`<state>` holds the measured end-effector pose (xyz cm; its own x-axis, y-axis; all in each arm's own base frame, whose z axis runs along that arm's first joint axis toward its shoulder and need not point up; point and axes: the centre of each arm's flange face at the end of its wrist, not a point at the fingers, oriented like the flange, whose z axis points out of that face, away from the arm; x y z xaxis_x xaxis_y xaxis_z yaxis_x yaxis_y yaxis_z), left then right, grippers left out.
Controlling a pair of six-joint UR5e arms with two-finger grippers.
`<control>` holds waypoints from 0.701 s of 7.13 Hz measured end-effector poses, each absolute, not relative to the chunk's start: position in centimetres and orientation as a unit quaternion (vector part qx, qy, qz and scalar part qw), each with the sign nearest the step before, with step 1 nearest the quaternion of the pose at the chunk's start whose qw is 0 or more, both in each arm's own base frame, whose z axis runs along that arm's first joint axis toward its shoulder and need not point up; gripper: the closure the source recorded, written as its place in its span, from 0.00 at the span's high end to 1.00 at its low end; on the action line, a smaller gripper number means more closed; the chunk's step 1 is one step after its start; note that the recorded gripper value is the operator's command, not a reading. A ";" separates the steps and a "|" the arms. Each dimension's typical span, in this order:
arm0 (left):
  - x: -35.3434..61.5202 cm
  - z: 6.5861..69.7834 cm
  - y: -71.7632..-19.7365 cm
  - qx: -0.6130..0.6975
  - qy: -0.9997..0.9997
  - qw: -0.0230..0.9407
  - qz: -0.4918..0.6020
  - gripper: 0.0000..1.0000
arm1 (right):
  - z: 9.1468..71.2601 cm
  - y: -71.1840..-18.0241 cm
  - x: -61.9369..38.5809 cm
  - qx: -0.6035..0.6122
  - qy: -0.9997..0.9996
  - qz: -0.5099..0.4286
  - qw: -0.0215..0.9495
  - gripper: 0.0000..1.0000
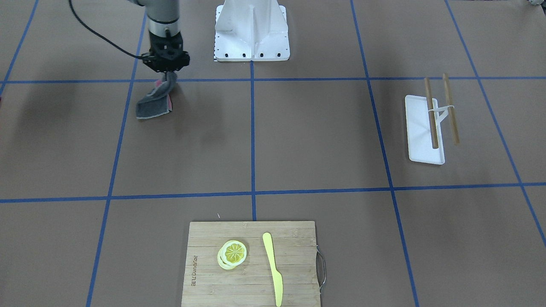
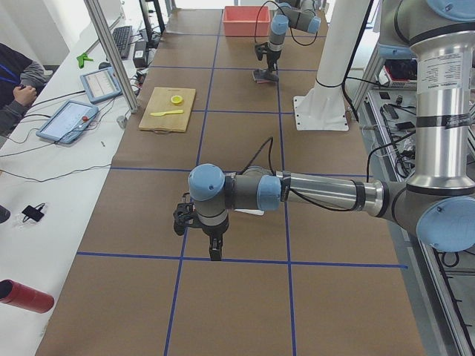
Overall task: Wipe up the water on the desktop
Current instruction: 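Wipe the cloth across the table again with the right gripper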
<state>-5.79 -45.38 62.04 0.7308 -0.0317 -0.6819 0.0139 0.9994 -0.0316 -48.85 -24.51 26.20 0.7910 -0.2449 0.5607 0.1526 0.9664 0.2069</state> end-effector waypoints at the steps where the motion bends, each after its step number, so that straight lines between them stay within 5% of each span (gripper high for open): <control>1: -5.8 62.1 -45.4 -0.012 0.366 0.930 -0.012 0.98 | 22.5 -23.6 -51.9 0.083 -0.361 -0.085 0.925 0.00; 5: -5.9 62.2 -45.3 -0.014 0.365 0.931 -0.013 0.98 | 12.9 -23.1 -59.0 0.121 -0.491 -0.036 0.862 0.00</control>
<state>-5.85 -45.30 62.24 0.7337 -0.0350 -0.6786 0.0147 0.9993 -0.0356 -59.02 -23.08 12.85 0.5153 -0.1806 0.8377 -0.0568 0.9682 0.2437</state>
